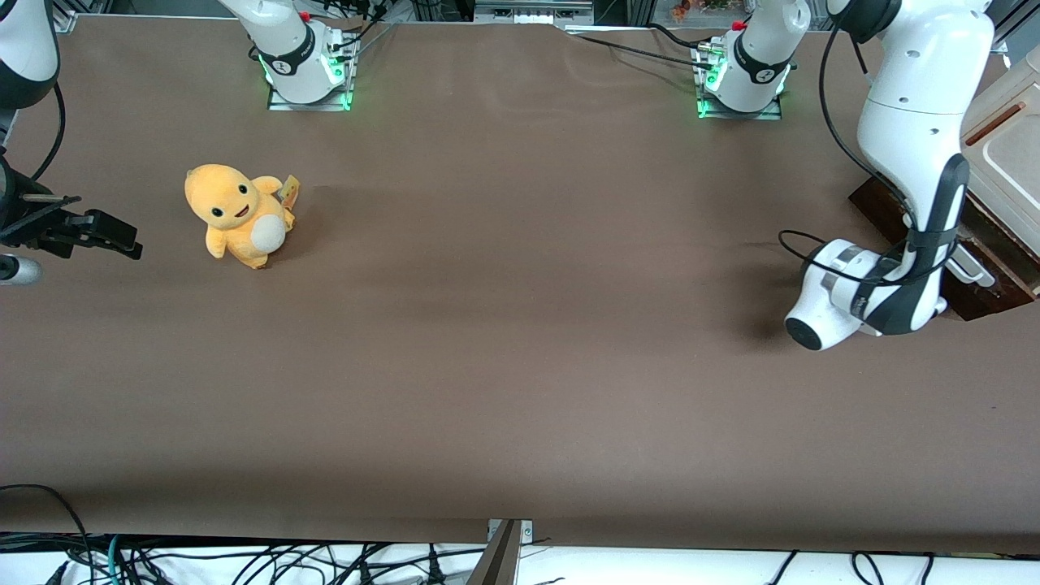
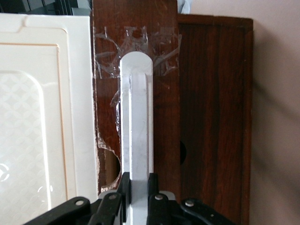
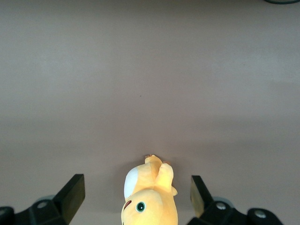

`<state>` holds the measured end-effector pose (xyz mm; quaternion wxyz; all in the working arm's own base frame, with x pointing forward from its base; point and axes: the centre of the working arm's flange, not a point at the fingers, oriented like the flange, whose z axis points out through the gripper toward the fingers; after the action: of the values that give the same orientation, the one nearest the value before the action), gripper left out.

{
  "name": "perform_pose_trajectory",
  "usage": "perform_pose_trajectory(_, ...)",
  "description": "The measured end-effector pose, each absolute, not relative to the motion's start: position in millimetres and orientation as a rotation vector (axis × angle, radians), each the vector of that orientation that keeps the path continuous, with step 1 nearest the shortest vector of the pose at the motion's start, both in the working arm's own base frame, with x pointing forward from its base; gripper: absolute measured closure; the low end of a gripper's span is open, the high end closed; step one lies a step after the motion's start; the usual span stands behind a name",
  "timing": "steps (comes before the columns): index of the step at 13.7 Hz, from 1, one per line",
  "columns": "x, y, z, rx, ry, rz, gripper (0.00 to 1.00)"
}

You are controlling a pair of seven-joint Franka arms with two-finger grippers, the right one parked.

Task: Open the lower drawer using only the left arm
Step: 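Pull the handle with the left gripper, sliding the drawer outward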

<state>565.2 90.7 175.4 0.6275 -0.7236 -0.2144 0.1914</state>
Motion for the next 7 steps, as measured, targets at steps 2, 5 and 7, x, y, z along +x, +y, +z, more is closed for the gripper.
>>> perform_pose_trajectory(2,566.3,90.0,174.6,-1.653,-0.493,0.441,0.82)
perform_pose_trajectory(5,569.6,89.0,173.9,-1.652,-0.498,0.440,0.82)
perform_pose_trajectory(7,576.4,80.5,175.0,-1.658,-0.494,0.421,0.82)
